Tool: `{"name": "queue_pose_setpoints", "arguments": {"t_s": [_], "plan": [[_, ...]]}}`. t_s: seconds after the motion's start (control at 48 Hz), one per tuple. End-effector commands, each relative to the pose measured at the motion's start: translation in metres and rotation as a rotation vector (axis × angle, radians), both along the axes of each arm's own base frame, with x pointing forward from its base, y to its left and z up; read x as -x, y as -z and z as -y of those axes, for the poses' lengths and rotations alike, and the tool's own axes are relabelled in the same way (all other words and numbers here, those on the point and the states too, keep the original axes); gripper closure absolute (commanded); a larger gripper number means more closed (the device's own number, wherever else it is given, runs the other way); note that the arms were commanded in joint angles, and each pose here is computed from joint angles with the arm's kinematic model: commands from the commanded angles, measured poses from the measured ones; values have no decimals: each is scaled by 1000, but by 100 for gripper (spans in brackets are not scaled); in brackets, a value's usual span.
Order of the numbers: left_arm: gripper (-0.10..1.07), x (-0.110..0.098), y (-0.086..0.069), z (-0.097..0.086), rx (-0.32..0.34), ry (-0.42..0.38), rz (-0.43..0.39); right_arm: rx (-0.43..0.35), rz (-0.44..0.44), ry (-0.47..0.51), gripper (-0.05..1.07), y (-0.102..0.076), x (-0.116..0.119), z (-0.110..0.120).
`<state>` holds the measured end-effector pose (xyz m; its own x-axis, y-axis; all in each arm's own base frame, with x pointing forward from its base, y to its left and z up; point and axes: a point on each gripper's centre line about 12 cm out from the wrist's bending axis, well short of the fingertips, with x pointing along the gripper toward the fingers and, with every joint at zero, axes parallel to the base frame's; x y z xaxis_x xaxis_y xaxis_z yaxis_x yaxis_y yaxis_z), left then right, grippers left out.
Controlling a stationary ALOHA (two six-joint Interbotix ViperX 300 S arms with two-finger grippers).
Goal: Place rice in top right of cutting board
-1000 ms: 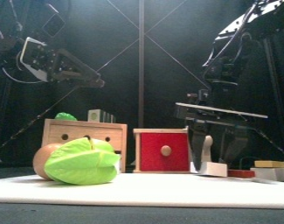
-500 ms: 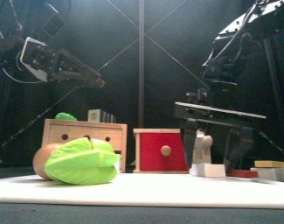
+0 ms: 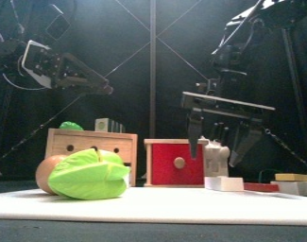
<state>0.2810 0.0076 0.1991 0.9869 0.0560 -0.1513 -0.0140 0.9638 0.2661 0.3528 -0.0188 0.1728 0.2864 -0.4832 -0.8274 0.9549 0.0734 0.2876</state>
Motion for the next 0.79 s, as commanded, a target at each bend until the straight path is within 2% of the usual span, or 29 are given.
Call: {"name": "queue_pose_setpoints", "arguments": {"t_s": [0.0, 0.229, 0.396, 0.771], "plan": [[10, -2, -6, 0, -1, -1, 21, 43, 73, -37, 0, -30, 3, 4], [10, -2, -8, 0, -6, 3, 27, 102, 31, -163, 0, -42, 30, 7], [10, 0, -11, 0, 1, 0, 40, 97, 18, -182, 0, -42, 43, 8], [10, 10, 1, 1, -1, 3, -5, 69, 45, -248, 0, -29, 29, 1]]}}
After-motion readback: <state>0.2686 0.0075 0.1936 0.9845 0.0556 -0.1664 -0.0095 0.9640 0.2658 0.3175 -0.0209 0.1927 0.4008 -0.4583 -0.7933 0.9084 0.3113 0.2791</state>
